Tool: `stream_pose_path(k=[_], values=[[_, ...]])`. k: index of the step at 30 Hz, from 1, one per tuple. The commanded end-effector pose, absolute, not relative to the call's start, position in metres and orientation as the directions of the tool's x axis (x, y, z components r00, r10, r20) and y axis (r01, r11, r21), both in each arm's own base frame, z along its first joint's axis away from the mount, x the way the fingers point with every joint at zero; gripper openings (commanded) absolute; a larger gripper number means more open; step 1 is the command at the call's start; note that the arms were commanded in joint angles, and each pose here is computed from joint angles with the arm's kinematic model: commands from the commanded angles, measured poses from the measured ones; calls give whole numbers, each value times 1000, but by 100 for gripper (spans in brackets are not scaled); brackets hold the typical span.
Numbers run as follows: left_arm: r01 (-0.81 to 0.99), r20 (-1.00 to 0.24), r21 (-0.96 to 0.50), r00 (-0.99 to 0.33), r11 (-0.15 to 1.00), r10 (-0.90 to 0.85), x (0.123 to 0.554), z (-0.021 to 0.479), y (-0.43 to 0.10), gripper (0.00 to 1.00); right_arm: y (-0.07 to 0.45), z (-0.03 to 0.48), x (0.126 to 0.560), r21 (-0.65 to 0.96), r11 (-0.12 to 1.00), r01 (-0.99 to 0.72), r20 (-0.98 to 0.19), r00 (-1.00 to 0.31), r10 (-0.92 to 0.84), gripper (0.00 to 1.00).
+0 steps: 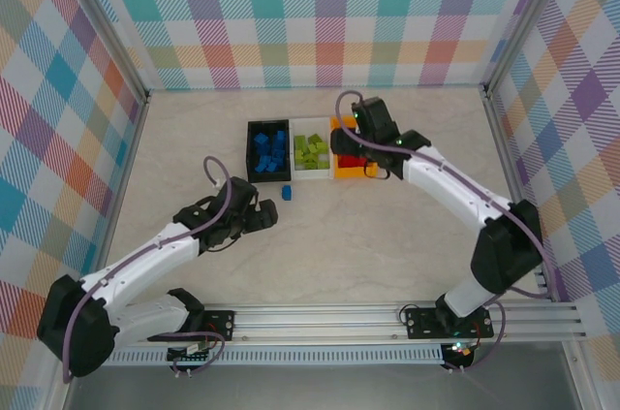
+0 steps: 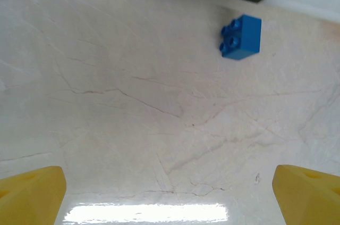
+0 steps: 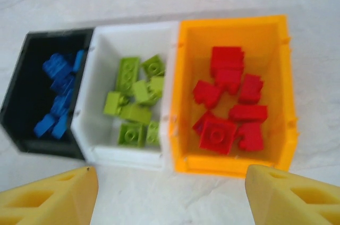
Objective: Sort the legos into containers by color
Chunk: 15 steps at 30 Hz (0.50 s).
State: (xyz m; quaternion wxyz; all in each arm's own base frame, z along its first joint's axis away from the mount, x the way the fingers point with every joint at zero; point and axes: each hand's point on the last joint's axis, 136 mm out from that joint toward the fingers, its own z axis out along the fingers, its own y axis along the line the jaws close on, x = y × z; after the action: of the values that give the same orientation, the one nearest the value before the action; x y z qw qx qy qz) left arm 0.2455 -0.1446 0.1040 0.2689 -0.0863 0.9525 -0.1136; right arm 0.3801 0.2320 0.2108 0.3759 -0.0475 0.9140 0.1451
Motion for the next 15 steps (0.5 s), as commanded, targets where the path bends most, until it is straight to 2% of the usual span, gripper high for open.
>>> stream_pose_path(k=[1, 6, 10, 15], values=[[-35, -522, -200, -842, 979, -136, 253, 103, -164, 98, 229, 186, 359, 243, 951, -191, -668, -744, 21, 73], [35, -497, -52, -868, 998, 5, 264, 69, -191, 90, 218, 168, 340, 257, 952, -168, -647, -761, 41, 73], [17, -522, 32, -852, 999, 31, 288, 53, -196, 83, 213, 165, 336, 243, 956, -162, -644, -764, 34, 73], [-8, -538, 67, -842, 998, 30, 319, 42, -205, 76, 209, 167, 335, 229, 960, -162, -655, -755, 29, 73]])
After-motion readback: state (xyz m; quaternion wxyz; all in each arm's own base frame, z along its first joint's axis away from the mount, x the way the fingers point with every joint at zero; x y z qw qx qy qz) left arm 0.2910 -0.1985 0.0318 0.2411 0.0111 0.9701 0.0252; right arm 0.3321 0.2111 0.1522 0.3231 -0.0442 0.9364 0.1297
